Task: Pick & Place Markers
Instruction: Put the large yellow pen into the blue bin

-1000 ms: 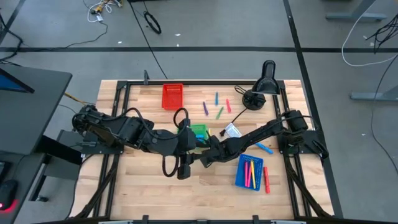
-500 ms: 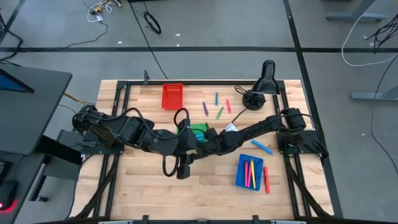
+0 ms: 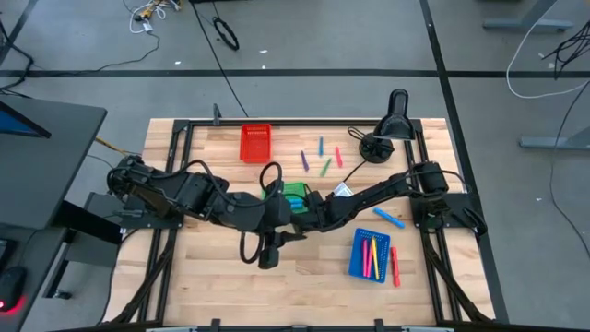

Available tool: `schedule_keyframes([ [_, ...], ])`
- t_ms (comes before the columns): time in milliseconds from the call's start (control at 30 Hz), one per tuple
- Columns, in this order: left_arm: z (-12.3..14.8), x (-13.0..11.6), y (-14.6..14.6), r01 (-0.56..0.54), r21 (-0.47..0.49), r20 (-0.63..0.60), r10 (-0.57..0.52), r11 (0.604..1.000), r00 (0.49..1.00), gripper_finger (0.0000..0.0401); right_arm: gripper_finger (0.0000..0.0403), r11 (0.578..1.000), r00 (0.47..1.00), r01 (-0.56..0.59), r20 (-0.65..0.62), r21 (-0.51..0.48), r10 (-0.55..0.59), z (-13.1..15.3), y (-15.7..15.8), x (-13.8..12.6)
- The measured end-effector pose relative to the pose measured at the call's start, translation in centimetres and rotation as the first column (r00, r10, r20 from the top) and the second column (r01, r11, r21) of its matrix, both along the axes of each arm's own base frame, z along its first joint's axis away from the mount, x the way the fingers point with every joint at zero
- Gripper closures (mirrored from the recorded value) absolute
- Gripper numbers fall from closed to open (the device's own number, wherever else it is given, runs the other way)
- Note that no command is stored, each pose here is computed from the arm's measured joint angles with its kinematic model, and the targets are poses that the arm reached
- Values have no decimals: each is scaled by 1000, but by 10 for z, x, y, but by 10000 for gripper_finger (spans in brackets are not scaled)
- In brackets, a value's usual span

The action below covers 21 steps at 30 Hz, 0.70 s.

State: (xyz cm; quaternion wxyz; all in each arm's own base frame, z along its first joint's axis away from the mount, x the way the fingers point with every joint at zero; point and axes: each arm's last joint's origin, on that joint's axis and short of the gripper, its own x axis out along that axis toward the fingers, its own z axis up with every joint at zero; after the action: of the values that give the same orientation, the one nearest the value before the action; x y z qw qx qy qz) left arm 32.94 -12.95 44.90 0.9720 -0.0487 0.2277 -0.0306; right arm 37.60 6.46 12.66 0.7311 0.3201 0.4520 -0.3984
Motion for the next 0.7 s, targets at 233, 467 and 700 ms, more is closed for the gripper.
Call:
schedule_keyframes([
  [233,-1,-1,0,-2,4,-15,2,1000,1000,256,258,1000,998,-27,-60,-12,27,0,3,-6],
  [467,-2,-1,0,-10,-9,-23,10,1000,1000,256,374,996,991,-86,-103,-8,85,2,11,-11],
  [700,-3,-1,1,-10,-5,-30,10,1000,999,256,375,995,984,-98,-145,24,100,7,25,-22],
])
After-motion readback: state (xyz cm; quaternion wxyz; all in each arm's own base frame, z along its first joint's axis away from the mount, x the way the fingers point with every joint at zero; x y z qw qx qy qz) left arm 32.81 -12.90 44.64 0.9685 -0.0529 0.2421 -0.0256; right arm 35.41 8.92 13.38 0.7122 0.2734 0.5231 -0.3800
